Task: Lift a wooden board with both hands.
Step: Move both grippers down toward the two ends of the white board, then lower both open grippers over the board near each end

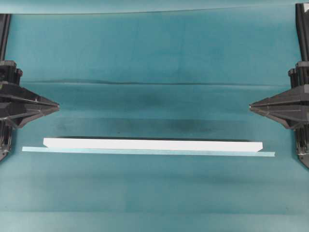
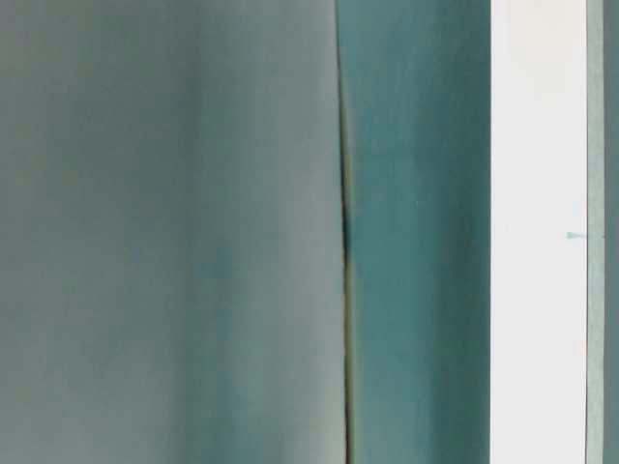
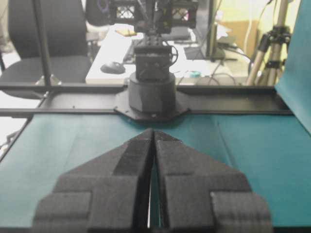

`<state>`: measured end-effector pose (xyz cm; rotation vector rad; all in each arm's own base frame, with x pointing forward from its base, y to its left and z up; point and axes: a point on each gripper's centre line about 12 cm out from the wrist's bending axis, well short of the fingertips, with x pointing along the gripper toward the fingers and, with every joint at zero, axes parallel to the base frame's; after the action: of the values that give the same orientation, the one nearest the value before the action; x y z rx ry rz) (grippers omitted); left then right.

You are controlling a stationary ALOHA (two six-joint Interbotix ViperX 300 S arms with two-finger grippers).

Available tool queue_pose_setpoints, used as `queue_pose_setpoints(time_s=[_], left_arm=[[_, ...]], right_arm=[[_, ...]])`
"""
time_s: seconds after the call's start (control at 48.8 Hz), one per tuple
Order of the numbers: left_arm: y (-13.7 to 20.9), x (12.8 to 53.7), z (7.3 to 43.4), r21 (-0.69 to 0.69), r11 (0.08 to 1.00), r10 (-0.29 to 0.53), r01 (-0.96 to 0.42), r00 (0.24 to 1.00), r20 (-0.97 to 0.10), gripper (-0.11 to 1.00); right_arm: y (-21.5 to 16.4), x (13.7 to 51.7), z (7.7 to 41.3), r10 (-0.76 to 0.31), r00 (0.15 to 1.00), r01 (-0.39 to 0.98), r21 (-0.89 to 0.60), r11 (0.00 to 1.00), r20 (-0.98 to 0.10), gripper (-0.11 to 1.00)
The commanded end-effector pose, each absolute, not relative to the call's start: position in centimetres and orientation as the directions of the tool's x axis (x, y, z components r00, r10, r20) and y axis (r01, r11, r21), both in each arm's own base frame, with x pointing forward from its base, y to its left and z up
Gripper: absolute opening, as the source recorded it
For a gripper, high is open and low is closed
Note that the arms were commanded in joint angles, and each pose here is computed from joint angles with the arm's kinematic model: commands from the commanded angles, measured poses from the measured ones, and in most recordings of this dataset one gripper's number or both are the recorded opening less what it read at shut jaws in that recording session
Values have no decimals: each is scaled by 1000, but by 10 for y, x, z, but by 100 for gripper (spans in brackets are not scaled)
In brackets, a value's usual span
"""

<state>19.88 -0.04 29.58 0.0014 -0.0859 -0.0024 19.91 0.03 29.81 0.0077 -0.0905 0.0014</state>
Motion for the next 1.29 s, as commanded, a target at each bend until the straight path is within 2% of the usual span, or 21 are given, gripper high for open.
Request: queue_pose_setpoints(time_s=[0.0, 0.061, 0.123, 0.205, 0.389, 0.553, 0.717, 0.901, 1.085, 1.27], left_arm=[[1, 210, 295, -25, 1000, 3, -3, 1000, 28, 14], [0, 217, 293, -40, 999, 1, -2, 1000, -20, 14], [-1, 222, 292, -49, 999, -8, 5, 999, -52, 5], [-2, 227, 294, -68, 998, -10, 5, 997, -72, -1], [-2, 233, 303, -87, 996, -9, -2, 992, -124, -1], [-3, 240, 311, -84, 996, -11, -12, 962, -271, -1], [-4, 248, 325, -83, 996, -10, -27, 907, -421, -1], [-4, 260, 318, -112, 991, -7, -73, 808, -589, -1], [-4, 273, 299, -152, 975, -2, -160, 681, -733, -1], [-5, 281, 289, -115, 978, 3, -175, 558, -830, -1]], right_arm=[[-1, 203, 296, -8, 997, 6, 29, 1000, 77, 10], [-3, 207, 294, -21, 999, 18, 83, 996, 33, 7], [-4, 211, 293, -25, 1000, 26, 120, 992, -11, 0], [-3, 215, 293, -20, 998, 29, 143, 989, -62, 0], [-4, 223, 301, -19, 986, 52, 198, 979, -165, 0], [-5, 232, 298, -8, 931, 114, 267, 957, -366, 0], [-4, 242, 288, 12, 820, 191, 293, 937, -573, 0], [-3, 256, 280, 33, 668, 239, 256, 937, -744, 0], [-2, 270, 273, 45, 519, 256, 206, 944, -854, 0], [0, 284, 267, 59, 384, 243, 163, 956, -922, 0]])
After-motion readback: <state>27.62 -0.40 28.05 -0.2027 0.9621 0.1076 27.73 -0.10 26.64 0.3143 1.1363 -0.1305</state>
